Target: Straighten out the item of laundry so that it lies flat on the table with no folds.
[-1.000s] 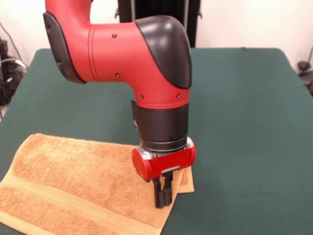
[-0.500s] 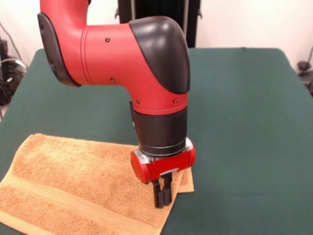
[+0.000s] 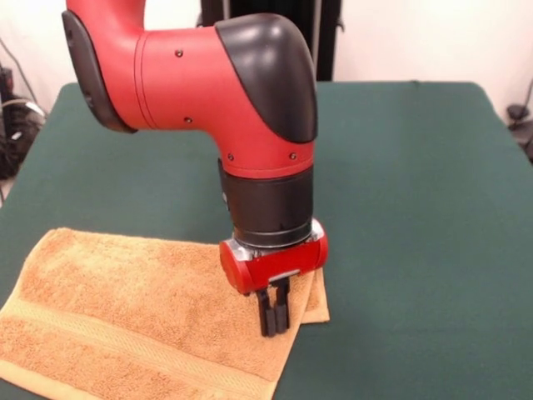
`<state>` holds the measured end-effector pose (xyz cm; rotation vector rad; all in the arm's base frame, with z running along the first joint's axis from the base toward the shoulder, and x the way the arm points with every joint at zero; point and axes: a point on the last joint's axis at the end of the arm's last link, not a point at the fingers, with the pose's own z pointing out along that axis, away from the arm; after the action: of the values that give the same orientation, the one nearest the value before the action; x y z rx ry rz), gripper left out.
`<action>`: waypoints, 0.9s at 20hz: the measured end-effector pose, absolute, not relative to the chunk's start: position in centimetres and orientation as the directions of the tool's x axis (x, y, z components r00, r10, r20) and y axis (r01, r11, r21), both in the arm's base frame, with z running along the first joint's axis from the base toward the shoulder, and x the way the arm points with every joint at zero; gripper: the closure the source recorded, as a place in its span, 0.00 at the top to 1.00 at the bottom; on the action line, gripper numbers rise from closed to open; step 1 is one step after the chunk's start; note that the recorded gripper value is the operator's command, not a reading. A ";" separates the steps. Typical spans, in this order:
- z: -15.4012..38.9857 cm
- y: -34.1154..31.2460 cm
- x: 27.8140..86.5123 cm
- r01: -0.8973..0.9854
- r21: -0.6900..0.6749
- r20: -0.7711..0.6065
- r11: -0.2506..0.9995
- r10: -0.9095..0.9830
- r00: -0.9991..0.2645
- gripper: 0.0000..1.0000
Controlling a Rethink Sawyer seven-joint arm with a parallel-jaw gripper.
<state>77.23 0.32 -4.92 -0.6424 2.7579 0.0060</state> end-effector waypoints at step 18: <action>-5.1 -0.2 75.9 -0.392 -0.026 -0.375 0.919 -0.373 -0.849 0.00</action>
<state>75.85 -0.20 -5.09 -0.5593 2.7012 0.0727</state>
